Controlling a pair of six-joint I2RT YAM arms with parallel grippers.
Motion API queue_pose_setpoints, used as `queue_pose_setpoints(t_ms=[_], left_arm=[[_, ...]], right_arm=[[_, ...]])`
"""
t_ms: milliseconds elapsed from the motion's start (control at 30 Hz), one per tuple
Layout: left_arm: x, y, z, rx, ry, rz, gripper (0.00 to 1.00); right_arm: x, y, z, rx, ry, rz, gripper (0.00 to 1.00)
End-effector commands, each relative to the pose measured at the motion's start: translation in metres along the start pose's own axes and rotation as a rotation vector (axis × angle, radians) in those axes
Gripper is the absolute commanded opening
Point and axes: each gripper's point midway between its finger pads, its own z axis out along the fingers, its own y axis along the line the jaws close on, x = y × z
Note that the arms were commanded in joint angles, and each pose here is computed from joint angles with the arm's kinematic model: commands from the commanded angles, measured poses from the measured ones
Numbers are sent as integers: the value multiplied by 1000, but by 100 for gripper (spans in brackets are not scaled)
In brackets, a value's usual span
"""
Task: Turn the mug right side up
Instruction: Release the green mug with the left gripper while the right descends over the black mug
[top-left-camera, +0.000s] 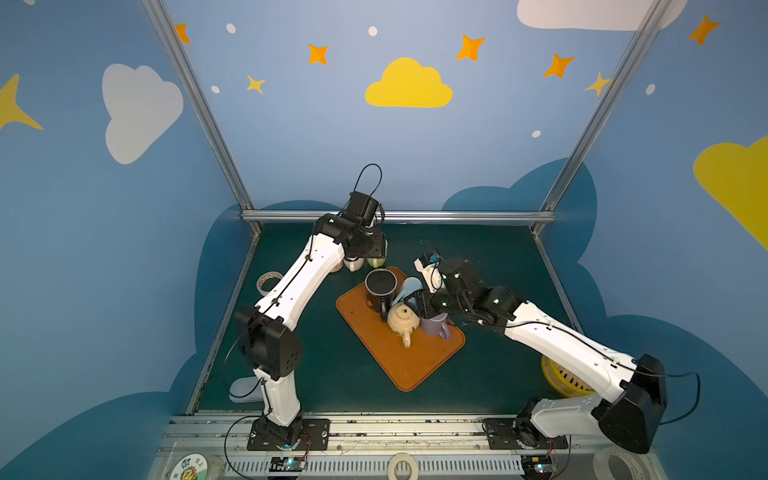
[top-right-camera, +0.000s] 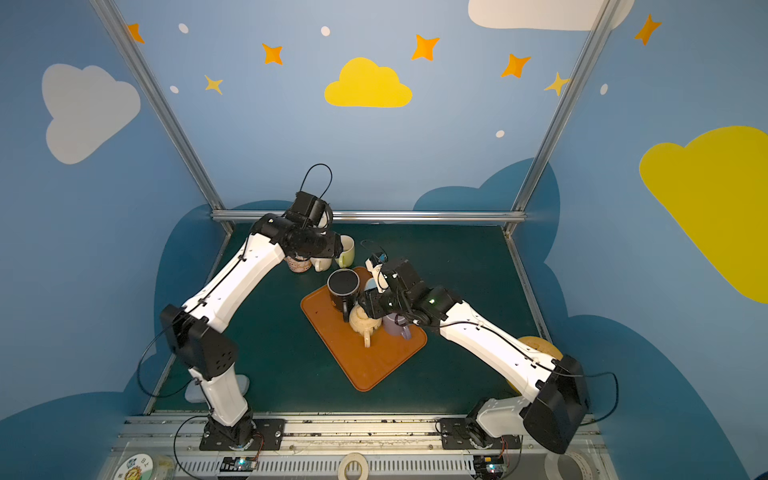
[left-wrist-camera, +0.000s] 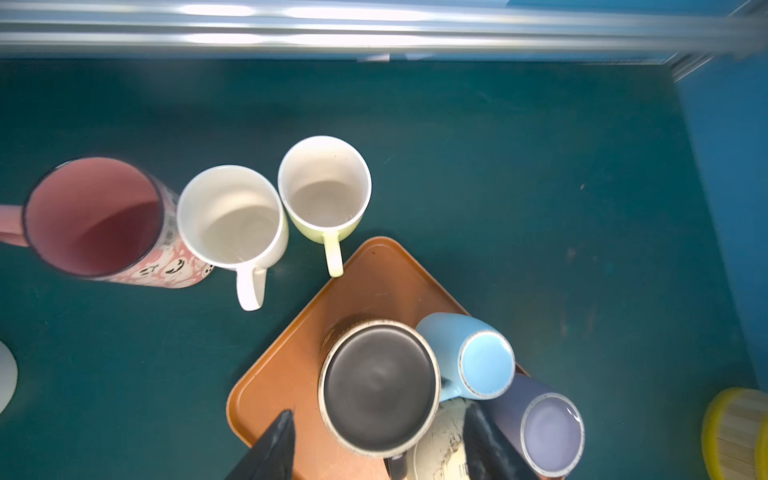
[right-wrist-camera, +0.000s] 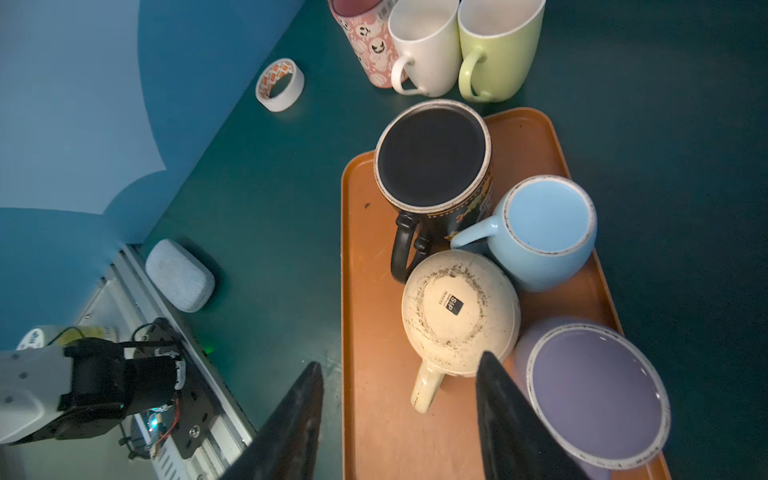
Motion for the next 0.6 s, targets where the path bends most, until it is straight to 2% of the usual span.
queue_pose_setpoints(t_ms=[0, 233, 467, 567], left_arm=[[-5, -3, -28, 65, -119, -29, 67], [45, 15, -66, 111, -206, -67, 73], [89, 38, -92, 119, -251, -106, 79], [104, 46, -101, 117, -273, -119, 85]], right_arm=[[13, -13, 6, 158, 58, -4, 54], [20, 5, 31, 274, 116, -54, 55], [20, 14, 63, 338, 154, -41, 57], [19, 14, 76, 365, 160, -25, 57]])
